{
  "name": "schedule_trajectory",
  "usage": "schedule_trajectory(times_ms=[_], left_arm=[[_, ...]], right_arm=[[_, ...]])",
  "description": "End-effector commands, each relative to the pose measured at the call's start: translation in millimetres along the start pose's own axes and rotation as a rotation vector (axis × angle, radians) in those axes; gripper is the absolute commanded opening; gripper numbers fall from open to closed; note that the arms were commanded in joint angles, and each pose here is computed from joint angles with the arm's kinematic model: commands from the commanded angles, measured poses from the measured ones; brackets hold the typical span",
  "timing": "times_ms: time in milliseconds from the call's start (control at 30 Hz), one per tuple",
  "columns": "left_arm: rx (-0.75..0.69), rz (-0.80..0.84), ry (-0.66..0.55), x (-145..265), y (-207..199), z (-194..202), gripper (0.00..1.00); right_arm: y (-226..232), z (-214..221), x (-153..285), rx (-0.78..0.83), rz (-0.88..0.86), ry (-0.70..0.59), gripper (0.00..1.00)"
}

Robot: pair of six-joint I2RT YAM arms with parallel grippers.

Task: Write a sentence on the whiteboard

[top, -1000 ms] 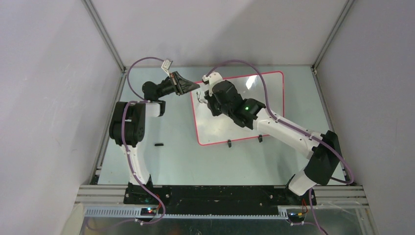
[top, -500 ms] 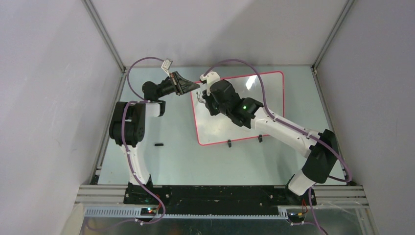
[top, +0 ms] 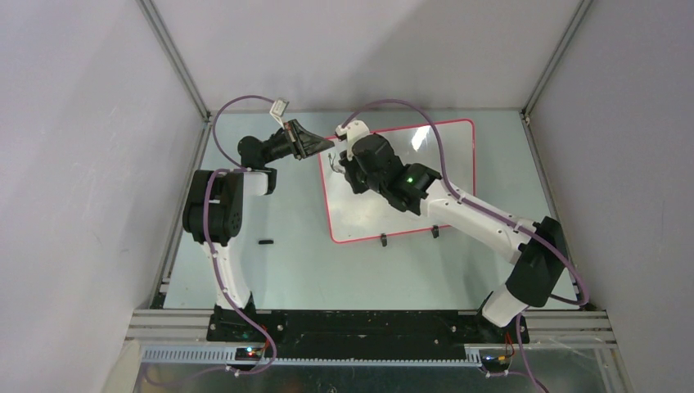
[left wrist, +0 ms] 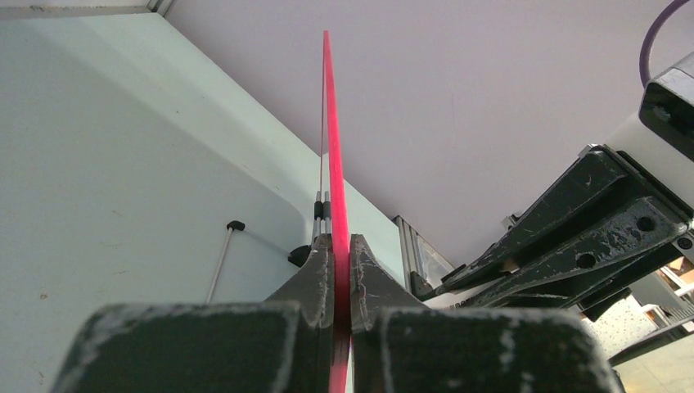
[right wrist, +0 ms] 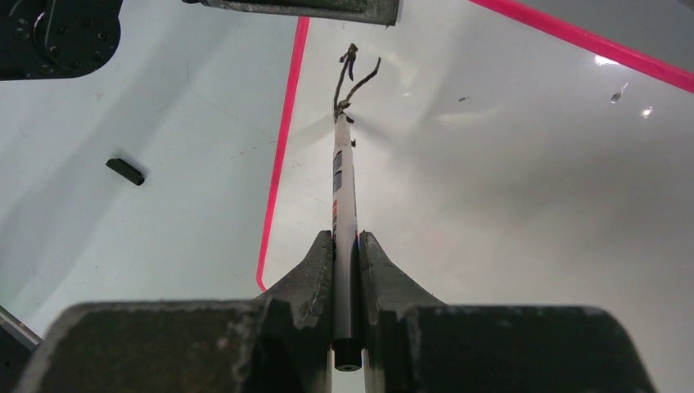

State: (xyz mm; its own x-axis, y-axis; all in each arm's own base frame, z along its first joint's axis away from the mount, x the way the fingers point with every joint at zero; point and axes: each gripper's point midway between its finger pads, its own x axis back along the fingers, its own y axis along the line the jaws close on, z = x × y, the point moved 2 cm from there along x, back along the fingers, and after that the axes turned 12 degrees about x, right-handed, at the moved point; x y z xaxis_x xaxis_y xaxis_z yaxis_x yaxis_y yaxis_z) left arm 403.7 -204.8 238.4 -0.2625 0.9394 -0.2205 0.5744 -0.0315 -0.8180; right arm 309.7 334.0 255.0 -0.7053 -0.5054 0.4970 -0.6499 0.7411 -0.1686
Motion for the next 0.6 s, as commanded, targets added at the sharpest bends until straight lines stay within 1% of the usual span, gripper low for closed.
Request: schedule_trajectory(times_ms=[0, 567], left_arm=[[-0.137, 0.08, 0.04, -11, -38, 2, 0.0], [-0.137, 0.08, 0.04, -11, -38, 2, 0.0]], right_arm=[[-19, 0, 11, -0.01, 0.06, -0.006, 0.0], [-28, 15, 15, -0.024, 0.088, 0.024, 0.0]])
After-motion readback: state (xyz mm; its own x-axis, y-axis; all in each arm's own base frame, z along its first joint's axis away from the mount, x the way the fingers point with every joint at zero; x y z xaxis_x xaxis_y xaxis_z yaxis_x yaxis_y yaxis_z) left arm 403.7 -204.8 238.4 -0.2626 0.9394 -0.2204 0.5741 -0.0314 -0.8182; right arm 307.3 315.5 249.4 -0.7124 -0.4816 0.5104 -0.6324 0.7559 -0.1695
